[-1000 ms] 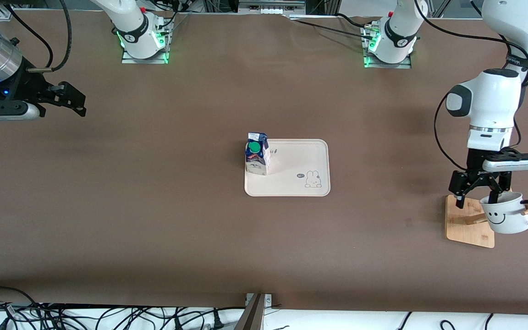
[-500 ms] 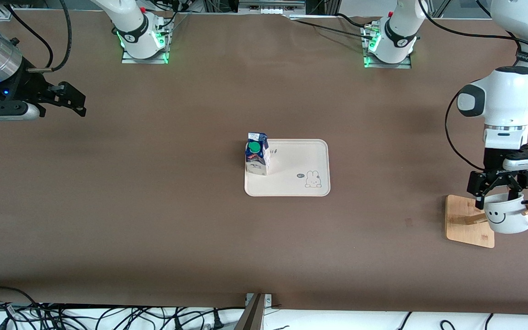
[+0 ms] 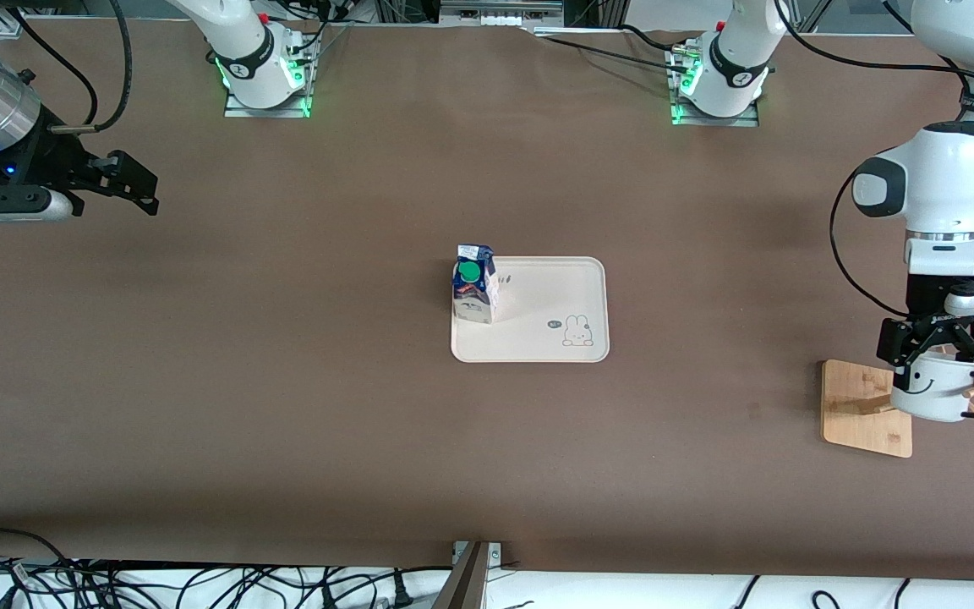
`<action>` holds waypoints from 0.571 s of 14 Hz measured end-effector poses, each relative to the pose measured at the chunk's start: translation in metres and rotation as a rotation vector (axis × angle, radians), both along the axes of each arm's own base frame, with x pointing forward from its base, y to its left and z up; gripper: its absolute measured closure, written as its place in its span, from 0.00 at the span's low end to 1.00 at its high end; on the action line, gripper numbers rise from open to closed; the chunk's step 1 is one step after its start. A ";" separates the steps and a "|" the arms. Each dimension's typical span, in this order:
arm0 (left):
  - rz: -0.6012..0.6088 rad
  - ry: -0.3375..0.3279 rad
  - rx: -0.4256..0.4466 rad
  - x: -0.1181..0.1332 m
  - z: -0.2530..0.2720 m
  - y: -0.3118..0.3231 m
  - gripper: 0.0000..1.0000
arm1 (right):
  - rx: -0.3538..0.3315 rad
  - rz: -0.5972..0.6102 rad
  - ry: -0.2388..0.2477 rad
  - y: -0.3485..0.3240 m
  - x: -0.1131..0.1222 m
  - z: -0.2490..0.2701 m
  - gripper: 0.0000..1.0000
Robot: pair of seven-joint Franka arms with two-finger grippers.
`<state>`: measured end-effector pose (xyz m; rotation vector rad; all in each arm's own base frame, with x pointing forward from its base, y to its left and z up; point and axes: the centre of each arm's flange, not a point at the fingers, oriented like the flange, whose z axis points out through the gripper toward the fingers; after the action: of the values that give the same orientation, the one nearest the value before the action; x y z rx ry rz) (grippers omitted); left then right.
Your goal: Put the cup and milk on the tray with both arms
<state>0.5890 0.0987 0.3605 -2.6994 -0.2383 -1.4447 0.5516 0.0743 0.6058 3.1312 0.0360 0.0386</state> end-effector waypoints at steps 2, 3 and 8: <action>0.000 0.014 -0.003 0.000 -0.008 0.000 0.00 | 0.000 0.000 0.000 0.000 0.000 0.000 0.00; 0.000 0.019 -0.004 0.000 -0.012 0.000 0.00 | 0.000 0.000 0.000 0.000 0.000 0.000 0.00; 0.000 0.020 -0.004 0.001 -0.013 0.000 0.30 | 0.000 0.000 0.000 0.000 0.000 0.000 0.00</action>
<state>0.5897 0.0987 0.3478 -2.7155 -0.2398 -1.4182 0.5516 0.0744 0.6059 3.1312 0.0363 0.0390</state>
